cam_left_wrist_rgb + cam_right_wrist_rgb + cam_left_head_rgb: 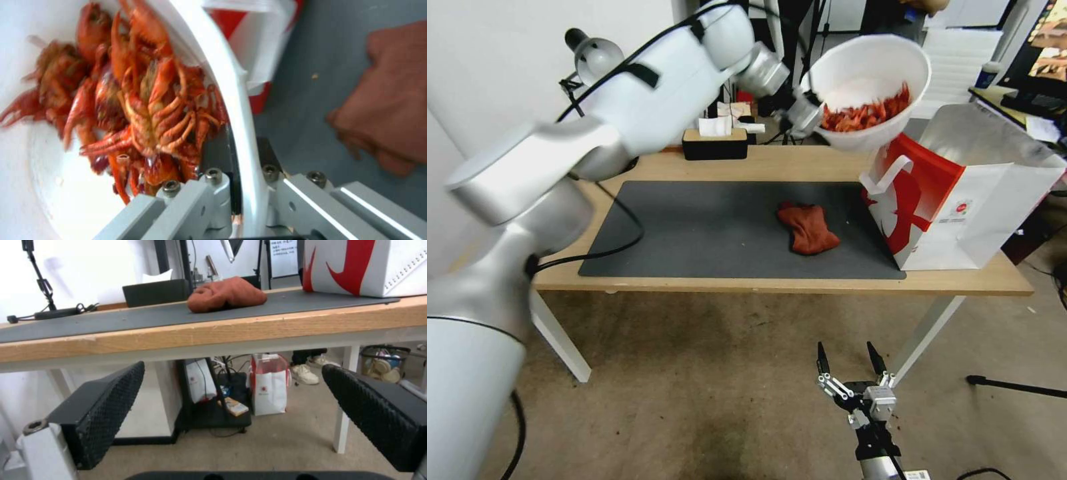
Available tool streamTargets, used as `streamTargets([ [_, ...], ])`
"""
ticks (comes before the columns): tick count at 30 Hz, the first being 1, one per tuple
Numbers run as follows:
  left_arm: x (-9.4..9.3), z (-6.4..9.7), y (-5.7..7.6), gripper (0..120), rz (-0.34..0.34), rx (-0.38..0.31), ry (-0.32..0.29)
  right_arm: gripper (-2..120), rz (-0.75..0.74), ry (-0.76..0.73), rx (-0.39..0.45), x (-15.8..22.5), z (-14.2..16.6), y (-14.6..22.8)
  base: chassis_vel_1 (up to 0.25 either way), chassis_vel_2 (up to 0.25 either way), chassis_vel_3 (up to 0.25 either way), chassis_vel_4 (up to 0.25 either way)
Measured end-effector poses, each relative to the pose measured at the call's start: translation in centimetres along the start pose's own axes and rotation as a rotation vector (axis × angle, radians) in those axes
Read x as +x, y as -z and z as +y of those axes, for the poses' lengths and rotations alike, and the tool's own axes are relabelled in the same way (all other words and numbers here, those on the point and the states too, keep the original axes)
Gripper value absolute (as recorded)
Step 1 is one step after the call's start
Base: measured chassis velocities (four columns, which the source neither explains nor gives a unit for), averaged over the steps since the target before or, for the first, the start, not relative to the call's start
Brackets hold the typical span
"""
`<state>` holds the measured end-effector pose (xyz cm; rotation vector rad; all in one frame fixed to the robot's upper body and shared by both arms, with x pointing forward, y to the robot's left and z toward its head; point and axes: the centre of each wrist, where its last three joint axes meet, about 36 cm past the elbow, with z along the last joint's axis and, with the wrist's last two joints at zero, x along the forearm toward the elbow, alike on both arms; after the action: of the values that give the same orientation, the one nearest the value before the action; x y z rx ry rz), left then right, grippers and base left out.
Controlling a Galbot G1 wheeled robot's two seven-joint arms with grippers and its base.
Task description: Sweep shrimp from table into container with towel, then put container into takeout bag.
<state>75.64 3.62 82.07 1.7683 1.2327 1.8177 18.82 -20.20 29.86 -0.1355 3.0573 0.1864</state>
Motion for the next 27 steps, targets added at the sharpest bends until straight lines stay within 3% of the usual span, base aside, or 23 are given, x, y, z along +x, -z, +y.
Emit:
streamTargets([
  [3, -0.3, 1.3, 0.7, 0, -0.001, 0.023, 0.032, 100, -0.002, 0.003, 0.001, 0.1, 0.0, 0.0, 0.000, 0.000, 0.000, 0.000],
  [6, -1.8, 2.1, 2.4, 0, -0.059, 0.048, 0.063, 100, -0.001, 0.007, 0.002, 0.1, 0.0, 0.0, 0.000, 0.000, 0.000, 0.000],
  [7, -1.8, 2.1, 2.4, 0, -0.059, 0.048, 0.063, 100, -0.001, 0.007, 0.002, 0.1, 0.0, 0.0, 0.000, 0.000, 0.000, 0.000],
  [10, -3.5, 2.6, 4.3, 0, -0.126, 0.065, 0.108, 100, 0.001, 0.008, 0.003, 0.2, 0.1, 0.0, 0.000, 0.000, 0.000, 0.000],
  [15, -5.3, 2.7, 6.2, 0, -0.165, 0.075, 0.148, 100, 0.001, 0.009, 0.002, 0.4, 0.1, 0.0, 0.000, 0.000, 0.000, 0.000],
  [21, -8.3, 1.9, 8.7, 0, -0.211, 0.116, 0.214, 100, 0.004, 0.012, 0.002, 0.8, 0.2, -0.2, 0.000, 0.000, 0.000, 0.000],
  [27, -11.0, -0.2, 9.3, 0, -0.239, 0.190, 0.207, 100, 0.011, 0.013, 0.003, 1.0, 0.2, -0.7, 0.000, 0.000, 0.000, 0.000],
])
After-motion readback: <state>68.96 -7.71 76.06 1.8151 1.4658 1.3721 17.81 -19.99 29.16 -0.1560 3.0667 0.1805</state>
